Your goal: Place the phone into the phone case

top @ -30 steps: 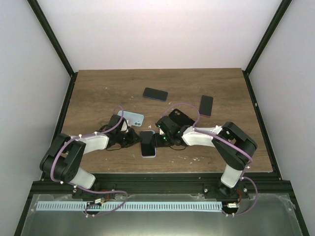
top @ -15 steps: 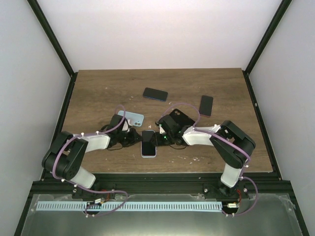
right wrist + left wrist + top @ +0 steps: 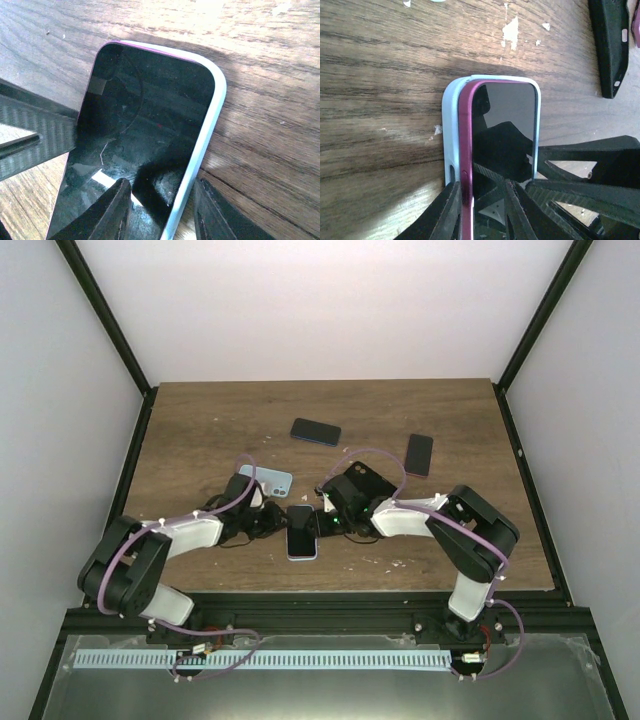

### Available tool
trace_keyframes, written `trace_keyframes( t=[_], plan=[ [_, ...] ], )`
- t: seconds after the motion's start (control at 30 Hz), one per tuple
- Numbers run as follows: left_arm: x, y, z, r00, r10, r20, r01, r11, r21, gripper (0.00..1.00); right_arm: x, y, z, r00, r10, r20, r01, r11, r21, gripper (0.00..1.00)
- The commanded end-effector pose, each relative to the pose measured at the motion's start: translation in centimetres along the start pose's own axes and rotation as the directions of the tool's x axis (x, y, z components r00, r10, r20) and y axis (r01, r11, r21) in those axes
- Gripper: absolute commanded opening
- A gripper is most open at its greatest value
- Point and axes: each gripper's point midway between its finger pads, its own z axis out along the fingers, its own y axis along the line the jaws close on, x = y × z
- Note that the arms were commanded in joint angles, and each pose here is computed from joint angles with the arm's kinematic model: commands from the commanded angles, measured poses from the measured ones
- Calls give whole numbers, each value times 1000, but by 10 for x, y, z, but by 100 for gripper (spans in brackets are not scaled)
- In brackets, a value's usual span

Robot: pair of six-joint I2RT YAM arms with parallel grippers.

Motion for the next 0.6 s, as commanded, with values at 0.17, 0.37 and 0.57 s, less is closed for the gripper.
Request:
trace_keyframes(
  t=[0.17, 0.37, 0.57],
  plan=[
    [-8, -4, -11, 998, 54, 43, -52, 998, -47, 21, -3, -8, -2, 999, 1, 33, -3, 999, 46, 34],
    [-3, -2, -1, 999, 40, 3, -40, 999, -31, 10, -4, -5, 0, 1000, 1, 29, -2, 999, 33, 33],
    [10, 13, 13, 999, -3, -34, 2, 999, -42, 1, 5, -4, 6, 1000, 21, 8, -21, 1000, -1, 33]
  ],
)
